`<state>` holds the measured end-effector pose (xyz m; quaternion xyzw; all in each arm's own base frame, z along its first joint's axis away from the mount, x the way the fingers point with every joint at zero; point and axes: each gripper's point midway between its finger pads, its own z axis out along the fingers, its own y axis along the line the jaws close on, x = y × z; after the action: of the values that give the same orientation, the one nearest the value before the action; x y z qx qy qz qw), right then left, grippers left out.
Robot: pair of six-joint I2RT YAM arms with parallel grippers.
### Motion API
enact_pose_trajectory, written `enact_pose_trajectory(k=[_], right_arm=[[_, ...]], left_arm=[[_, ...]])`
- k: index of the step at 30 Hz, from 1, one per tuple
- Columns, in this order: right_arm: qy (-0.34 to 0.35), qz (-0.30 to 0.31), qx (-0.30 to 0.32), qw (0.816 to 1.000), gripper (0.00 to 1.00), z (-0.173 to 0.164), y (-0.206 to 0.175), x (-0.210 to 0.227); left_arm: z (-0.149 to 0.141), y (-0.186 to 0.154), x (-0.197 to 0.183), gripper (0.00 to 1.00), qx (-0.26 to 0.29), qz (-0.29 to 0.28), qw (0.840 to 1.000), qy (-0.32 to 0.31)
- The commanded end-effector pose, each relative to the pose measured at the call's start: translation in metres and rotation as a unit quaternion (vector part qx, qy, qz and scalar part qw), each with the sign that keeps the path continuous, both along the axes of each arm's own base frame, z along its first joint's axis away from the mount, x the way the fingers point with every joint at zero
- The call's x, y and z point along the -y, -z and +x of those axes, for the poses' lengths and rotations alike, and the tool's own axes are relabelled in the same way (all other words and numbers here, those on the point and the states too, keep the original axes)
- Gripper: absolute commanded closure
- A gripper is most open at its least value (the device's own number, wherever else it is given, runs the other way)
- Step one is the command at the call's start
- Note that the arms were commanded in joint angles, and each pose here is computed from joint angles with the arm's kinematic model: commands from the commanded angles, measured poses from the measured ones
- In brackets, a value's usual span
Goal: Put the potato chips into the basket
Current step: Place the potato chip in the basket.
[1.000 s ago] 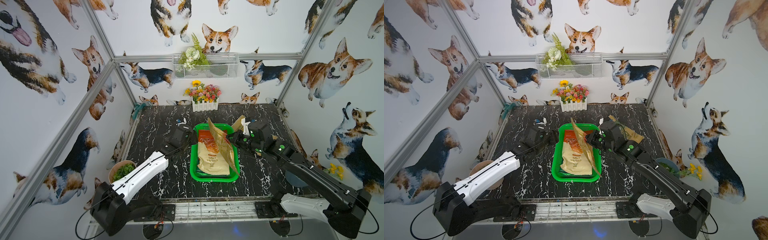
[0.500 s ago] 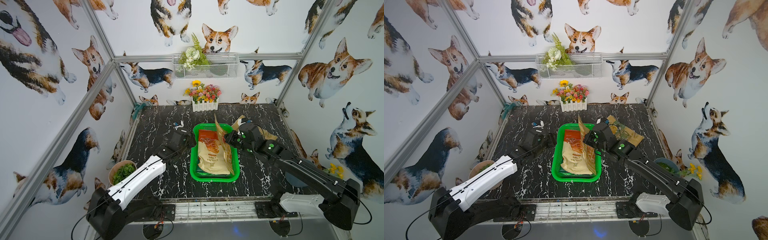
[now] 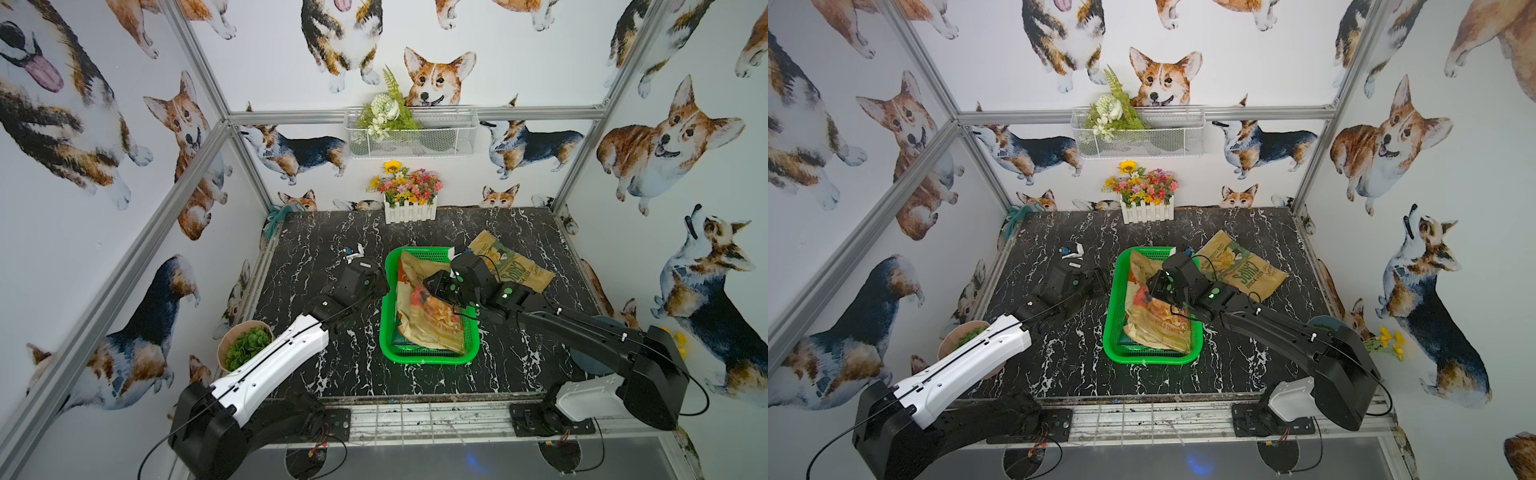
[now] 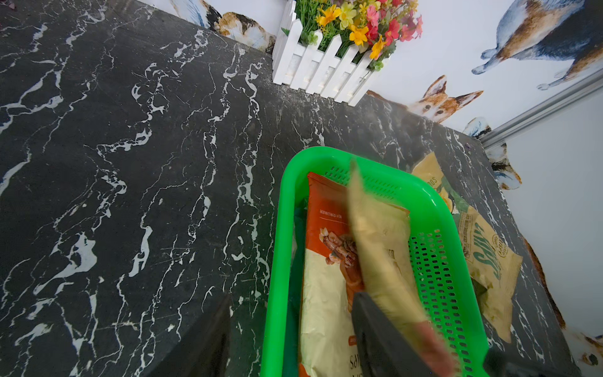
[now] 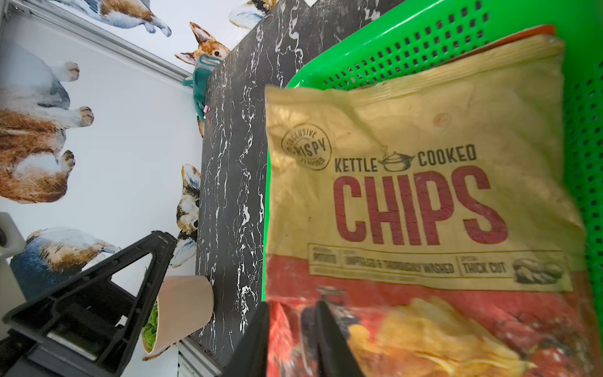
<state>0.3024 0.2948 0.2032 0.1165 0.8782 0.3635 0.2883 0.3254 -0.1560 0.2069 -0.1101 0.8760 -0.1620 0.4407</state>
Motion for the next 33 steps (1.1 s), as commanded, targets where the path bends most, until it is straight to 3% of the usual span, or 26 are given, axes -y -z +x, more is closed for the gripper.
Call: enact_pose_trajectory(k=[1,7,12,18,21,33], right_arm=[[-0.045,0.030,0.000,0.999,0.58,-0.003,-0.007,-0.025],[-0.106,0.033,-0.023,0.994,0.54,-0.008,0.001,-0.053],[-0.116,-0.017,-0.064,0.991,0.59,-0.008,0.041,-0.053],[-0.202,-0.031,-0.197,0.959,0.58,-0.035,0.112,-0.075],[-0.220,-0.029,-0.231,0.947,0.57,-0.042,0.130,-0.082],[-0.194,-0.062,-0.121,0.972,0.53,-0.010,0.070,-0.077]], left_arm=[[0.002,0.000,-0.001,0.37,0.000,0.004,1.000,-0.003],[0.002,-0.001,-0.001,0.37,0.002,0.003,1.000,-0.002],[0.002,0.000,-0.001,0.37,-0.001,0.002,1.000,-0.002],[0.001,-0.001,0.000,0.37,-0.002,0.002,1.000,0.001],[0.002,-0.005,0.001,0.37,0.000,0.006,1.000,0.003],[0.001,0.001,-0.001,0.37,-0.004,-0.003,1.000,-0.003]])
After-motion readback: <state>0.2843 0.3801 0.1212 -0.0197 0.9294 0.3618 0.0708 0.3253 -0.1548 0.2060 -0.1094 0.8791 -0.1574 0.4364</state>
